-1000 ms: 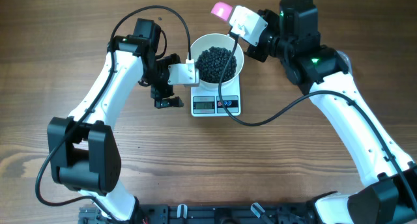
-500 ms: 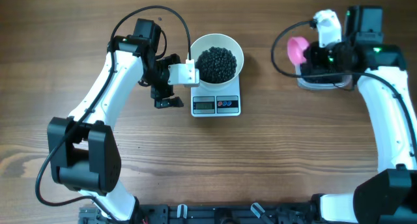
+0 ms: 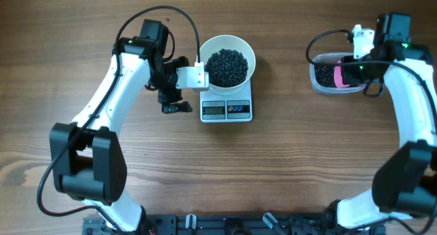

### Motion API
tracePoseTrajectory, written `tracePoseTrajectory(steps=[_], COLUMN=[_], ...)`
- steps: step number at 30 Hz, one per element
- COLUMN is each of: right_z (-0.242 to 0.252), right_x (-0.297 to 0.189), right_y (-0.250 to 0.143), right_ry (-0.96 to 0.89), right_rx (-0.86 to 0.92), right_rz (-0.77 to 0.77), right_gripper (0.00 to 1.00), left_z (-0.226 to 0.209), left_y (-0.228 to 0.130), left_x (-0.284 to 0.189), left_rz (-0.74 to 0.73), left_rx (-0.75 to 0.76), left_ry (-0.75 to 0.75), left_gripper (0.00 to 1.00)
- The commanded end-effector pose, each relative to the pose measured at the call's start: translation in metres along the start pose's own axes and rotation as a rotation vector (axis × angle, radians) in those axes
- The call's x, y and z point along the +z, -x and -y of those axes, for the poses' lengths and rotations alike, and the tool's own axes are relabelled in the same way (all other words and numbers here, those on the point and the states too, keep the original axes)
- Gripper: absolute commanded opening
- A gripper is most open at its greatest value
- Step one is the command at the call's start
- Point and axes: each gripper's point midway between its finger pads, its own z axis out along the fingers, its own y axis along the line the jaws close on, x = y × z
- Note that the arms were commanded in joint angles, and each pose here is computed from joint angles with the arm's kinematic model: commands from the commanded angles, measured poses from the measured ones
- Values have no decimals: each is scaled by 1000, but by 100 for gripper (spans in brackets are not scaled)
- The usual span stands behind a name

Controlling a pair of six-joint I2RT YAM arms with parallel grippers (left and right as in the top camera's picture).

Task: Scoop item into bowl and weigh 150g on scale
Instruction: 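Carry the scoop with the right gripper to the bowl and pour, then scoop black beans from the tub with the pink scoop, right gripper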

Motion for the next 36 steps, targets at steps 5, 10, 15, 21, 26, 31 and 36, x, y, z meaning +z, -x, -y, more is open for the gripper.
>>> tracePoseTrajectory(steps=[5, 10, 15, 21, 26, 31, 36], right_z=[-17, -36, -16, 11, 19, 16, -9], right_x=[34, 30, 30, 18, -1, -28, -62], right_y=[15, 15, 8, 9, 19, 31, 50], right_ry=[134, 244, 214, 335, 485, 675, 895], right_rx=[18, 80, 144, 265, 327, 356, 257], right_rz=[23, 24, 9, 82, 186, 296, 437], right_gripper=[4, 4, 4, 4, 4, 4, 4], left_z=[1, 1, 1, 1, 1, 1, 1], left_y=[6, 5, 5, 5, 5, 5, 5], left_x=[1, 1, 1, 1, 1, 1, 1], left_rz=[26, 26, 26, 26, 26, 26, 26], left_rx=[-4, -4, -4, -4, -4, -4, -4], left_ry=[-9, -9, -9, -9, -9, -9, -9], left_gripper=[100, 100, 100, 100, 100, 100, 100])
